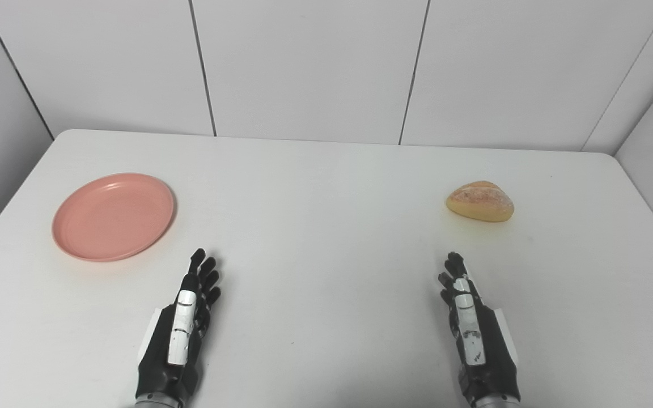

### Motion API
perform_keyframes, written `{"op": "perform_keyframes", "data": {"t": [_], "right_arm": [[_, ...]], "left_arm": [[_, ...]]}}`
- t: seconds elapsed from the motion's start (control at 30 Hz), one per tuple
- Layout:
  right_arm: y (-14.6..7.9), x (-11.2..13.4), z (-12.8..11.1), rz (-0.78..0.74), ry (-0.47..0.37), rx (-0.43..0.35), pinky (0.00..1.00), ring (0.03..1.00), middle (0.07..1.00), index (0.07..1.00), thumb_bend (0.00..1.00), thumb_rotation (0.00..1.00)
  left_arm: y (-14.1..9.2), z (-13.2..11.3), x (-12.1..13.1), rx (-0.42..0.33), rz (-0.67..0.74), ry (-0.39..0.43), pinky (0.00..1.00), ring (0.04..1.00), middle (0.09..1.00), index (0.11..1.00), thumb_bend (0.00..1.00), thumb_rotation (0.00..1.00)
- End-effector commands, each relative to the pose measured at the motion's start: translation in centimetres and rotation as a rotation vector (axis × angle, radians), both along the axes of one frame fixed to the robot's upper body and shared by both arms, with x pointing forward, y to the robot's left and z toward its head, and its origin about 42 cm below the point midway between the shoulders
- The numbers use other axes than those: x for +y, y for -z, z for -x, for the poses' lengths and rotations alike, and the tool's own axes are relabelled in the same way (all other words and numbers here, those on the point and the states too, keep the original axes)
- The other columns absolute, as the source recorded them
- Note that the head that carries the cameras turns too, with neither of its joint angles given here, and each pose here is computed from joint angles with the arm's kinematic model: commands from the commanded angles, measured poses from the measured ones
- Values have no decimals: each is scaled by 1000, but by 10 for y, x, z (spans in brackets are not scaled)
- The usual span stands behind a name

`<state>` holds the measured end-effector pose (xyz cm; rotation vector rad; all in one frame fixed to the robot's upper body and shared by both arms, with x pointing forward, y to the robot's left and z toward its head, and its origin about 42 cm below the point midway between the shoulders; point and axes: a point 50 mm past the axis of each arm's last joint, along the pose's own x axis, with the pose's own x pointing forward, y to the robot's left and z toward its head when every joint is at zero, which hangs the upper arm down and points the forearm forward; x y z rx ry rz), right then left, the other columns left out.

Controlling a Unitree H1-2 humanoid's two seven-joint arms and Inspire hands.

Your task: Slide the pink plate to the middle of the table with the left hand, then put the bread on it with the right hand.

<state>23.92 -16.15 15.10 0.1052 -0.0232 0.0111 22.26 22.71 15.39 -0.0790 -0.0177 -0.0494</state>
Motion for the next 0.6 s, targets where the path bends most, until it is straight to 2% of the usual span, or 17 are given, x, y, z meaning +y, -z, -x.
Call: {"op": "perform_keyframes", "data": {"t": [0.0, 0.27, 0.57], "right_arm": [[-12, 0, 3, -35, 9, -56, 1000, 967, 975, 952, 753, 1000], [-11, -1, 2, -47, 16, -51, 1000, 962, 971, 941, 751, 1000], [-10, -1, 2, -47, 20, -60, 1000, 964, 973, 947, 761, 1000]], "left_arm": [[-4, 12, 4, -35, -27, -4, 1000, 1000, 1000, 1000, 659, 1000], [-2, 11, 4, -41, -34, -2, 1000, 1000, 1000, 1000, 678, 1000], [1, 12, 4, -61, -68, 10, 1000, 1000, 1000, 1000, 629, 1000]]}}
